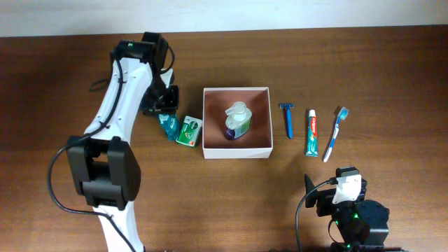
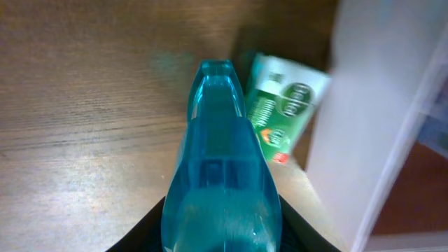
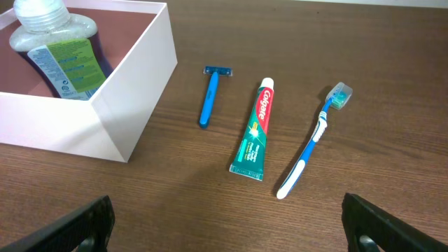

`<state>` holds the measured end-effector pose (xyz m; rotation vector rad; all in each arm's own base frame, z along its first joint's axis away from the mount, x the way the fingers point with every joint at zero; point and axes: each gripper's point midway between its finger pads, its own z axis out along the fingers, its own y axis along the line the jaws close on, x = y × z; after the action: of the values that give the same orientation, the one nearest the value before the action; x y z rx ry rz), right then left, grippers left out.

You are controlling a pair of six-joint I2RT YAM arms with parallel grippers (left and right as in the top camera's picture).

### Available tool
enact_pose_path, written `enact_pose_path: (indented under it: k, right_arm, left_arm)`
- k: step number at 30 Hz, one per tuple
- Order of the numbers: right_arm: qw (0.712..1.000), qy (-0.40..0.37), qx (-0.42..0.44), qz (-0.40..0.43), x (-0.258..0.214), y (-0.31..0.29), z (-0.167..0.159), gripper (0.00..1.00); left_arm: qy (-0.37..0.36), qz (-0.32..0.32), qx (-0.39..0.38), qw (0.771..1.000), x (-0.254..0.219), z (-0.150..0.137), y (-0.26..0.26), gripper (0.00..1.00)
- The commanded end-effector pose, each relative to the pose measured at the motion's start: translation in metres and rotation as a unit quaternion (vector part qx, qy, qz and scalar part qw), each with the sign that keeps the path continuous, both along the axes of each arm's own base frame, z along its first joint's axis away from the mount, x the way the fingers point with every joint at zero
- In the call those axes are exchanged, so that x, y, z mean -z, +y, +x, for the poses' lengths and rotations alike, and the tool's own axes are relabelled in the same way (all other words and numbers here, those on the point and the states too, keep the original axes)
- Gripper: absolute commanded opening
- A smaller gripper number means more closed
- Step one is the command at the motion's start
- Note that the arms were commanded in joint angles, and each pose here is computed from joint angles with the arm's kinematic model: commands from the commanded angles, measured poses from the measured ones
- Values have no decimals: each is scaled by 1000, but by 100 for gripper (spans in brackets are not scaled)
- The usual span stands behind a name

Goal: Pack container
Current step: 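Grasp the teal mouthwash bottle and lift it over the box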

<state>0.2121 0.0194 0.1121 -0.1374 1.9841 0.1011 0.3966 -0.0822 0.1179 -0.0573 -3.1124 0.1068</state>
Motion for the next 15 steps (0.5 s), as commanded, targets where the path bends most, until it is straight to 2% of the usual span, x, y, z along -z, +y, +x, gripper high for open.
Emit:
enact_pose_path:
  k: [1, 7, 15]
  right_arm:
    - [1000, 0, 2, 5, 1, 0, 0, 99]
    - [1000, 0, 2, 6, 2, 0, 0, 99]
    - [1000, 0, 2, 6, 2, 0, 0, 99]
  left_arm:
    - [-84, -22, 24, 996, -64, 15, -25, 1]
    - [-181, -48, 83, 979, -131, 13, -69, 1]
    - [-169, -52, 118, 977, -117, 9, -102, 0]
